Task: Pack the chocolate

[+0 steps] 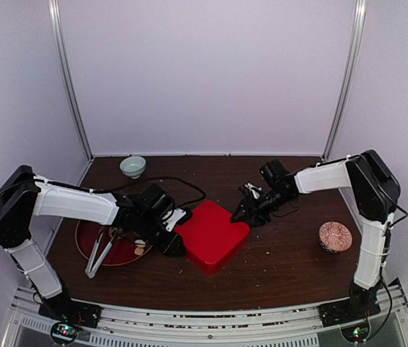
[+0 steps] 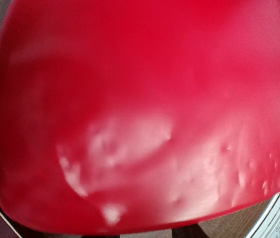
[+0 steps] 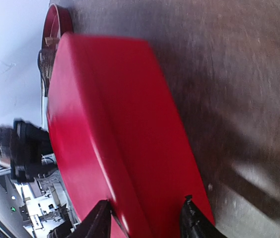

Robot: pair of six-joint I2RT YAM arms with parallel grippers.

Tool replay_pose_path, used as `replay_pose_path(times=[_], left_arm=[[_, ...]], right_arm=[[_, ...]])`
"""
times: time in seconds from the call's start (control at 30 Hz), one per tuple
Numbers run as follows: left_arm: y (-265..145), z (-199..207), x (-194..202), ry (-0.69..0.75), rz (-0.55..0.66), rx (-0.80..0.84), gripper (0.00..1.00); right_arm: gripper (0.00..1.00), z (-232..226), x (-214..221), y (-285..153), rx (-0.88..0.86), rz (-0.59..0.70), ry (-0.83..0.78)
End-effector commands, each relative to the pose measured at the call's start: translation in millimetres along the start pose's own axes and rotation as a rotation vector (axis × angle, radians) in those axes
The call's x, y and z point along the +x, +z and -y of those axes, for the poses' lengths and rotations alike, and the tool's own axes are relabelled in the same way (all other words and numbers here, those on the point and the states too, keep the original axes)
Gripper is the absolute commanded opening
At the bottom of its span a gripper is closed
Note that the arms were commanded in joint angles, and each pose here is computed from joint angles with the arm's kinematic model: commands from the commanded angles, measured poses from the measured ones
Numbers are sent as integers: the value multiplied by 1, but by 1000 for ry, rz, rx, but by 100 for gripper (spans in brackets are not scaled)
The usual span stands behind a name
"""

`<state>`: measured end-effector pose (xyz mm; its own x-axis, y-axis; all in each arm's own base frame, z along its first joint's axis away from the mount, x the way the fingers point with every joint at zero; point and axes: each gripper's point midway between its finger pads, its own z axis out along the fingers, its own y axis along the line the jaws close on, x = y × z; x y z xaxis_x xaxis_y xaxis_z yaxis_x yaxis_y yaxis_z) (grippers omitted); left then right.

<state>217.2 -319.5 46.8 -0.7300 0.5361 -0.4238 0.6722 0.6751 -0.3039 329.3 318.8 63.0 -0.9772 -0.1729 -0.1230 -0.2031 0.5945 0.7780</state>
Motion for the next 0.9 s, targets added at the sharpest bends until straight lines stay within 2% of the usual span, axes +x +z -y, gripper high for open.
replay_pose_path(times=[0.0,0.33,0.5,0.67,0.77,0.87], left_arm=[[0,-7,-62,-1,151,-18,39],[2,-11,-88,26,146,1,38],[-32,-5,-70,56,162,3,37],[-85,15,-66,170,197,-44,35],[-89,33,-64,210,181,-24,32],[-74,37,-58,229,144,-29,29]], right_arm=[[44,-1,54,-1,-30,-81,33],[40,-4,109,-3,-35,-153,14],[40,-12,108,-12,-23,-144,-1],[40,-5,116,-13,2,-158,6],[40,-1,117,-12,8,-159,13],[40,-1,116,-10,6,-158,15]])
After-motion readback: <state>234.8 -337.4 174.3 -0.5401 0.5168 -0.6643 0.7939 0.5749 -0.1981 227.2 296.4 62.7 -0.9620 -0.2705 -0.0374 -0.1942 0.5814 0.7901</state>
